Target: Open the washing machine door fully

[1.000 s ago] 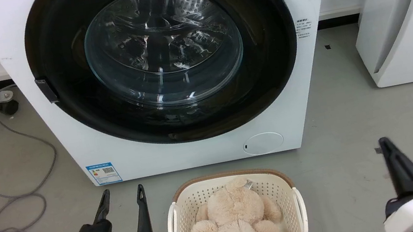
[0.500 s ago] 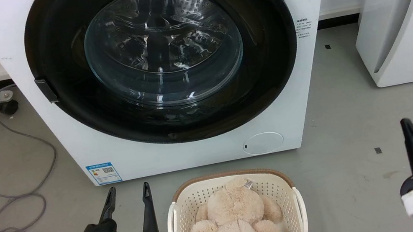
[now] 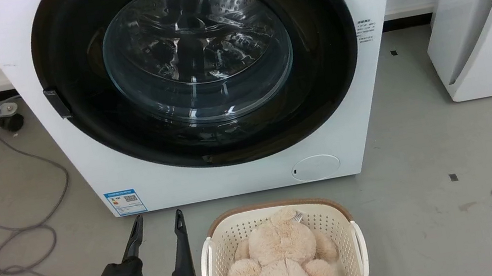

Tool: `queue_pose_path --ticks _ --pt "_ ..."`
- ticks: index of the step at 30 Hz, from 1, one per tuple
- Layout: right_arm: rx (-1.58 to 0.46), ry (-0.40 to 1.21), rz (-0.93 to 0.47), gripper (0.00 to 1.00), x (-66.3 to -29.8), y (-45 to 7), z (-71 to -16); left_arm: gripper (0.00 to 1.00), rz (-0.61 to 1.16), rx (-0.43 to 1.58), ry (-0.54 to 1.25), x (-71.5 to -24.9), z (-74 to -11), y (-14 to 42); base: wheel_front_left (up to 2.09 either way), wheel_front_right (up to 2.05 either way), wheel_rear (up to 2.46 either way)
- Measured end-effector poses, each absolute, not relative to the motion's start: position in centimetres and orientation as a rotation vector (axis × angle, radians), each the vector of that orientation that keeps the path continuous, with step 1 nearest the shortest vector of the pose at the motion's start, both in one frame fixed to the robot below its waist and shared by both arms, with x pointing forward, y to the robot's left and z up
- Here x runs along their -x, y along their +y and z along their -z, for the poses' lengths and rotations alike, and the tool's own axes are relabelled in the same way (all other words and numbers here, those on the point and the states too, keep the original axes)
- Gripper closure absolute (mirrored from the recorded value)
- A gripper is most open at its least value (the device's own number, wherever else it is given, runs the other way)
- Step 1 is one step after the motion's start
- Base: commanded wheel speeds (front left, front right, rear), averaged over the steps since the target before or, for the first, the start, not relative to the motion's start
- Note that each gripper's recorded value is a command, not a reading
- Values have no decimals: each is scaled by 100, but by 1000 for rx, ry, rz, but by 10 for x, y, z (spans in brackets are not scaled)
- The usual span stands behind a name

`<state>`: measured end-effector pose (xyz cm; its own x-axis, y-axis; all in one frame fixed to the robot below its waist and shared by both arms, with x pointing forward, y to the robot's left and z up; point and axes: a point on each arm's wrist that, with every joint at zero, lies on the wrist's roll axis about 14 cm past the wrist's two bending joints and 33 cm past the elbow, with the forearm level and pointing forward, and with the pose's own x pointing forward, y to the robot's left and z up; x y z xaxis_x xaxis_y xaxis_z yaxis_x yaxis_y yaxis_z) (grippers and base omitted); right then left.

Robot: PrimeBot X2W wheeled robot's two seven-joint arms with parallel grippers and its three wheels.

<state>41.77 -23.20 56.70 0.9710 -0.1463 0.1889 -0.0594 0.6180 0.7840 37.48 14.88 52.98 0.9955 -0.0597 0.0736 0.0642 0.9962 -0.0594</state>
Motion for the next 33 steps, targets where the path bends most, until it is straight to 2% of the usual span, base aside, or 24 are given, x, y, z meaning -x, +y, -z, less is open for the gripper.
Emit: queue_pose_path --ticks 19,33 --pt "-1158 -288 -22 100 -496 -248 -619 0 46 92 -103 -384 -533 152 0 0 0" --pt "-1208 -53 -150 100 -564 -213 -638 0 36 106 -114 -393 -532 155 0 0 0"
